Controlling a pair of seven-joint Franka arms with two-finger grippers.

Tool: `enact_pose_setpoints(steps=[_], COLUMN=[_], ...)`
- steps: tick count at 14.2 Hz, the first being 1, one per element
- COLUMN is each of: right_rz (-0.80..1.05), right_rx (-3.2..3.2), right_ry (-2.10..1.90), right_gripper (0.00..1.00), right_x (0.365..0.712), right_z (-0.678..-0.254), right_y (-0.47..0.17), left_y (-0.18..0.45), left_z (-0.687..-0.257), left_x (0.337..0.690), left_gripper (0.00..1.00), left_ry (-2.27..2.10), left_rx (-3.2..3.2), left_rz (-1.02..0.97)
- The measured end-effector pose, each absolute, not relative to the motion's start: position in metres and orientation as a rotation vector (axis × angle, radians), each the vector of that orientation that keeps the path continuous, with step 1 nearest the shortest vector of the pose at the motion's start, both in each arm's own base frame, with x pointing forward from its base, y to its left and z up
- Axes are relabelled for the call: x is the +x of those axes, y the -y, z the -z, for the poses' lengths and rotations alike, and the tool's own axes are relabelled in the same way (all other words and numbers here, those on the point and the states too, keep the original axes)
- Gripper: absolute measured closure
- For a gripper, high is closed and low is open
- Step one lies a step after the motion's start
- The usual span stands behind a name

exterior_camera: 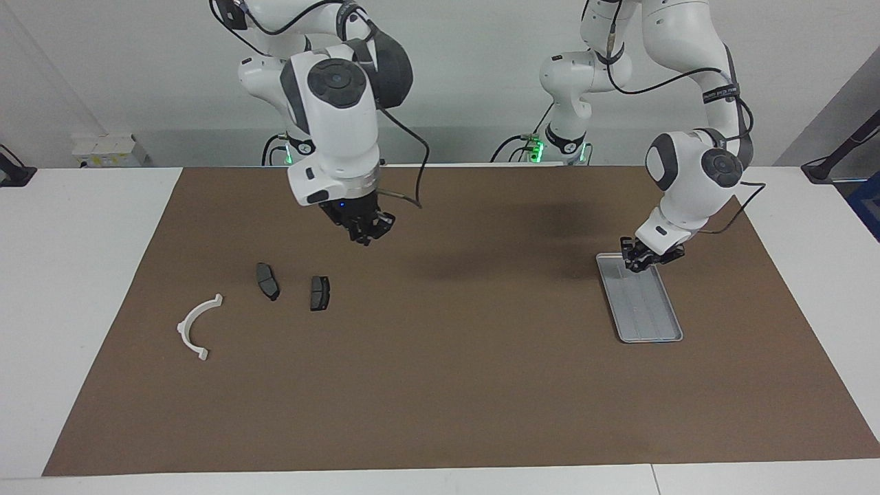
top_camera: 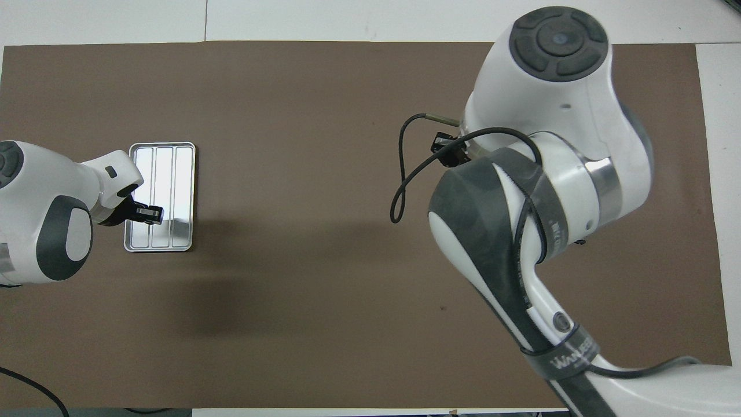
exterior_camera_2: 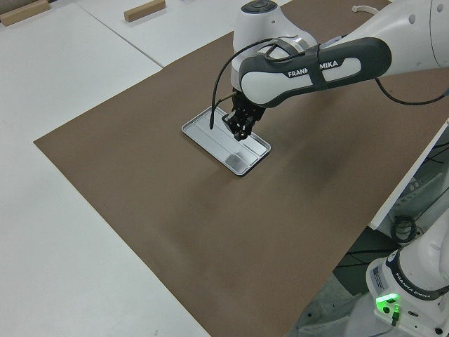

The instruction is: Pick bearing gear from pile to tray

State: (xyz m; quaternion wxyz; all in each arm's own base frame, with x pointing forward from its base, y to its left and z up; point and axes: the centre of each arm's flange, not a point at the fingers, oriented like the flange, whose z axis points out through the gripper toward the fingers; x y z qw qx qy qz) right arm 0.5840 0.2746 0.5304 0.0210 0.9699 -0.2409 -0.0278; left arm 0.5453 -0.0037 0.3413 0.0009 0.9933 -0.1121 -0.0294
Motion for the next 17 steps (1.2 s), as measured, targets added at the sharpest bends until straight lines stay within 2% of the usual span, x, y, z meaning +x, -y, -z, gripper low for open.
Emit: enact_pose_setpoints(steps=[3,7,9,10,11,13,14,16,17], right_rz=[0.036,0.000,-0.001,-0.002,-0.004,-0.001,0.001,0.008,0.008], right_rx=[3.006,3.005,3.000,3.001,3.003,3.003,3.003,3.000,3.002], right_ry=[0.947,1.061,1.093,1.096,1.101,1.100,1.102,1.113,1.113], right_gripper=[0.77,0.77,0.77,0.77,0.77,0.77,0.77,0.77,0.77], right_x=[0.568,0.556,0.555,0.554,0.552,0.548,0.545,0.540,0.538], right_z=[-0.515,-0.450,-0.431,-0.425,-0.419,-0.405,-0.395,-0.368,-0.353], right_y=[-0.331,-0.373,-0.382,-0.385,-0.389,-0.397,-0.403,-0.420,-0.428], left_y=[0.003,0.003,0.003,0.003,0.003,0.003,0.003,0.005,0.008], left_z=[-0.325,-0.308,-0.307,-0.307,-0.307,-0.307,-0.307,-0.308,-0.311], left_x=[0.538,0.528,0.528,0.528,0.528,0.527,0.527,0.528,0.530], left_gripper=[0.65,0.65,0.65,0.60,0.60,0.41,0.41,0.30,0.30], left_ry=[0.354,0.355,0.357,0.358,0.362,0.376,0.382,0.390,0.395], left_rx=[3.121,3.121,3.120,3.120,3.120,3.118,3.117,3.116,3.116], left_rz=[0.057,0.055,0.057,0.057,0.057,0.058,0.058,0.053,0.044])
